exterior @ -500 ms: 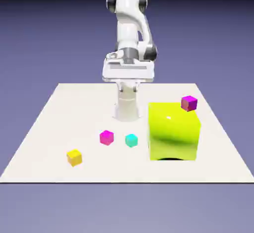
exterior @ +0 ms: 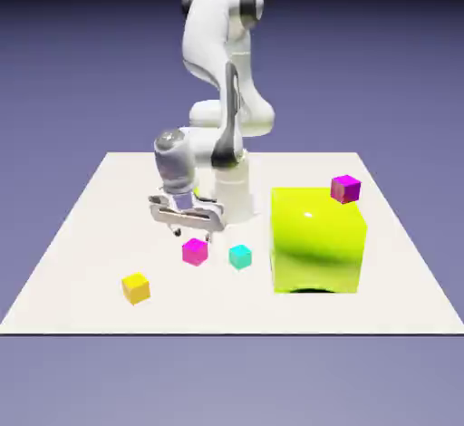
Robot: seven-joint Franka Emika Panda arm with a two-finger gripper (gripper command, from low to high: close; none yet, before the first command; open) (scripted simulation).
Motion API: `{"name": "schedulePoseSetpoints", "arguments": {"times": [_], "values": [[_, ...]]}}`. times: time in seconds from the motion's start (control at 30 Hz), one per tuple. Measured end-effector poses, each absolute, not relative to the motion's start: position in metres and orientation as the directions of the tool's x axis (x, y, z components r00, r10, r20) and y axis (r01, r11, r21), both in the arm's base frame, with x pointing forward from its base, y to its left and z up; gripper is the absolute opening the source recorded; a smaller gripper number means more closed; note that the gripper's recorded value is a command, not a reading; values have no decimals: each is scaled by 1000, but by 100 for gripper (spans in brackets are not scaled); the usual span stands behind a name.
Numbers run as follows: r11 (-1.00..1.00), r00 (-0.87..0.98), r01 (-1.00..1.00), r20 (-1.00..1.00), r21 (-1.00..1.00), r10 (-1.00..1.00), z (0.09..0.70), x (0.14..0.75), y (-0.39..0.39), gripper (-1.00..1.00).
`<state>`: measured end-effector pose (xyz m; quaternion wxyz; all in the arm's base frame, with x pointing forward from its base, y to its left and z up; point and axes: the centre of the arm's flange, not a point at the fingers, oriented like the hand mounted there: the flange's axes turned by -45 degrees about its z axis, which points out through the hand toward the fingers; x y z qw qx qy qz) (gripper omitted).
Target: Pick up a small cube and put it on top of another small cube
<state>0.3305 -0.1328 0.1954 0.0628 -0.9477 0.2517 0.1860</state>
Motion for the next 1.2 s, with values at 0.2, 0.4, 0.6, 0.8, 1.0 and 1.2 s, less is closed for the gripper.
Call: {"name": "schedulePoseSetpoints", "arguments": {"times": [0.2, 0.4, 0.6, 0.8, 1.0, 1.2], "values": [[-839, 746, -544, -461, -6, -480, 146, 308, -135, 0], [-839, 745, -544, -461, -4, -481, 128, 301, -132, -100], [-839, 745, -544, -460, -2, -482, 181, 316, -142, -100], [-892, 849, -427, -406, -148, -339, 274, 407, -22, -100], [-920, 877, -315, -442, -231, -189, 352, 424, 92, -100], [-978, 889, -129, -457, -165, -40, 394, 405, 185, -100]]}}
